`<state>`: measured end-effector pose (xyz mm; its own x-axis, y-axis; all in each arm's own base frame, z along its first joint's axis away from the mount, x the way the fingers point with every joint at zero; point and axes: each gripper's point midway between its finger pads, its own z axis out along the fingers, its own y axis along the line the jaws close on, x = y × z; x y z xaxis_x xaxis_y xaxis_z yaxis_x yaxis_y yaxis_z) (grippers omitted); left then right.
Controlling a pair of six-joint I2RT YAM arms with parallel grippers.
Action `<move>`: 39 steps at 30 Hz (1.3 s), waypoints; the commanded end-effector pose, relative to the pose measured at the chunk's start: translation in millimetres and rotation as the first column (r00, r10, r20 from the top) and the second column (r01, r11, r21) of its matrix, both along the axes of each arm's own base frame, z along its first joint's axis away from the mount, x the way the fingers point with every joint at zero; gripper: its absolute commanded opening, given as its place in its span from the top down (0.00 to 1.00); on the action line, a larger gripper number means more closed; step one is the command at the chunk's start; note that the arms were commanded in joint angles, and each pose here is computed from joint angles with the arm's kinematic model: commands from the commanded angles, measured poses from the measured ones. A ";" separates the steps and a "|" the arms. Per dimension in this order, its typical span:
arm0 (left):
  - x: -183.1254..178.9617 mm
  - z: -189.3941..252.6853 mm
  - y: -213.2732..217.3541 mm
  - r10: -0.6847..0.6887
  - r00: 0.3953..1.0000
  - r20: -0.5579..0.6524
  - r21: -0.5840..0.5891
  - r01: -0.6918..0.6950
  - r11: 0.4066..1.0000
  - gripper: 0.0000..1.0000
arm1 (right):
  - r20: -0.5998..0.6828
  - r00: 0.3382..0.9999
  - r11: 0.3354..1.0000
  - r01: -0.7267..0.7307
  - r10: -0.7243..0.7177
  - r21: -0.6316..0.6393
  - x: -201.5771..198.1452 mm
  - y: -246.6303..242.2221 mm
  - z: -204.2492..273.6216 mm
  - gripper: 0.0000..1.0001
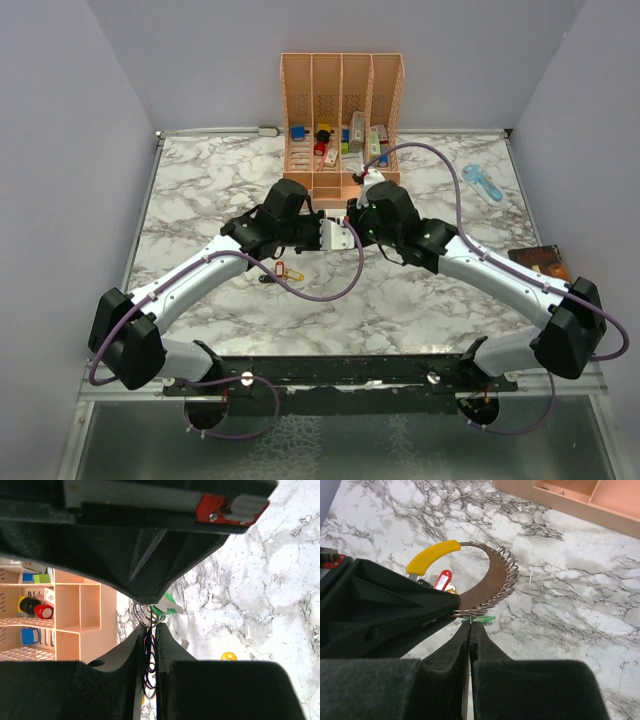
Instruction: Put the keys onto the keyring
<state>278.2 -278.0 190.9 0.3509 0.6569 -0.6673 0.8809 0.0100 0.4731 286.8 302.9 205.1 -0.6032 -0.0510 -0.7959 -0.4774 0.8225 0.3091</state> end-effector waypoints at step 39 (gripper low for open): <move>-47.6 38.0 -17.6 -0.374 0.921 0.105 -0.049 0.381 0.923 1.00 | 0.332 0.889 0.948 -0.307 0.316 -0.081 -39.3 -22.2 58.4 0.92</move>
<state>256.8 -292.5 208.4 0.4877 0.5551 -0.6738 0.8557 -0.1510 0.4949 252.8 272.7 258.1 -0.3485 -0.1504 -0.9252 -0.6865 0.7130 0.1426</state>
